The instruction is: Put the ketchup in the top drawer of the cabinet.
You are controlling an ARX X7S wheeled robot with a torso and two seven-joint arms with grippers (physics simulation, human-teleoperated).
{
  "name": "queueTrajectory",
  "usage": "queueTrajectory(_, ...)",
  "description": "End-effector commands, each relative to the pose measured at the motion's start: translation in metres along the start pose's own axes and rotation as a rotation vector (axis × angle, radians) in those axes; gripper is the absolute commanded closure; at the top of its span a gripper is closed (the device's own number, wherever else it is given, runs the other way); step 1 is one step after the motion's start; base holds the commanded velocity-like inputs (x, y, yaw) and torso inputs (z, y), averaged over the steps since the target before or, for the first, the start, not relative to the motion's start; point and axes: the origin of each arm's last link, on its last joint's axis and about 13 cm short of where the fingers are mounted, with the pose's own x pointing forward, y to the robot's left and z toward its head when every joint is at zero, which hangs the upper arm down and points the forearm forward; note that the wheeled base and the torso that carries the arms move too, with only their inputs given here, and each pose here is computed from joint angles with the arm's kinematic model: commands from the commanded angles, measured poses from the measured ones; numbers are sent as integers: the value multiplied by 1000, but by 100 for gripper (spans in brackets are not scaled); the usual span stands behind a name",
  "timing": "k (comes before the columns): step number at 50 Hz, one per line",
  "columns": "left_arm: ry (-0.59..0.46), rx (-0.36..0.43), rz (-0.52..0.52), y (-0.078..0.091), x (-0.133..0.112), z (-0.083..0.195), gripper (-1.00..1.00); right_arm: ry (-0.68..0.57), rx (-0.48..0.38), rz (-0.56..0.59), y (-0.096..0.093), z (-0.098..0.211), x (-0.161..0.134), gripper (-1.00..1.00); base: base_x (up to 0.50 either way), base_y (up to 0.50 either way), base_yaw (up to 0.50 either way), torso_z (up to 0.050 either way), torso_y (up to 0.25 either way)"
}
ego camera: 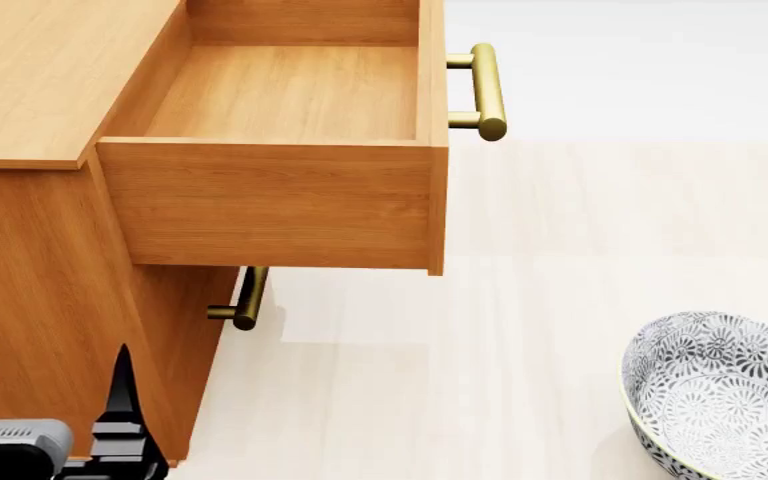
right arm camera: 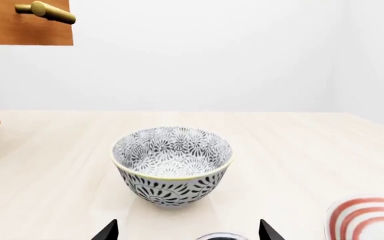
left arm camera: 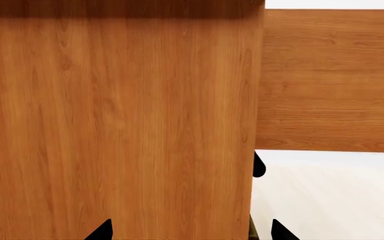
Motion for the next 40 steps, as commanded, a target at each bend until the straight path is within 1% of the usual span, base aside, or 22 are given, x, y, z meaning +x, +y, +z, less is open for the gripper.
queueTrajectory(1,3,0,4,1,-1,-1,-100,3,4,1,2,0,-4,-100,0,0,0,0,0)
queueTrajectory(23,8,-1,5,1,-1,-2,-100,16,-4,-6,0,-5,-15,-100,0,0,0,0,0)
queueTrajectory(27,10,0,5,1,-1,-2,-100,19,-2,-22,-2,-6,-16,-100,0,0,0,0,0)
queueTrajectory(29,13,0,4,0,-1,-3,-100,23,2,-58,-4,-7,-15,-100,0,0,0,0,0)
queueTrajectory(33,14,-1,4,1,-1,-4,-100,27,4,-80,-6,-7,-14,-100,0,0,0,0,0)
queueTrajectory(40,16,0,4,1,-1,-4,-100,32,6,-97,-5,-8,-12,-100,0,0,0,0,0)
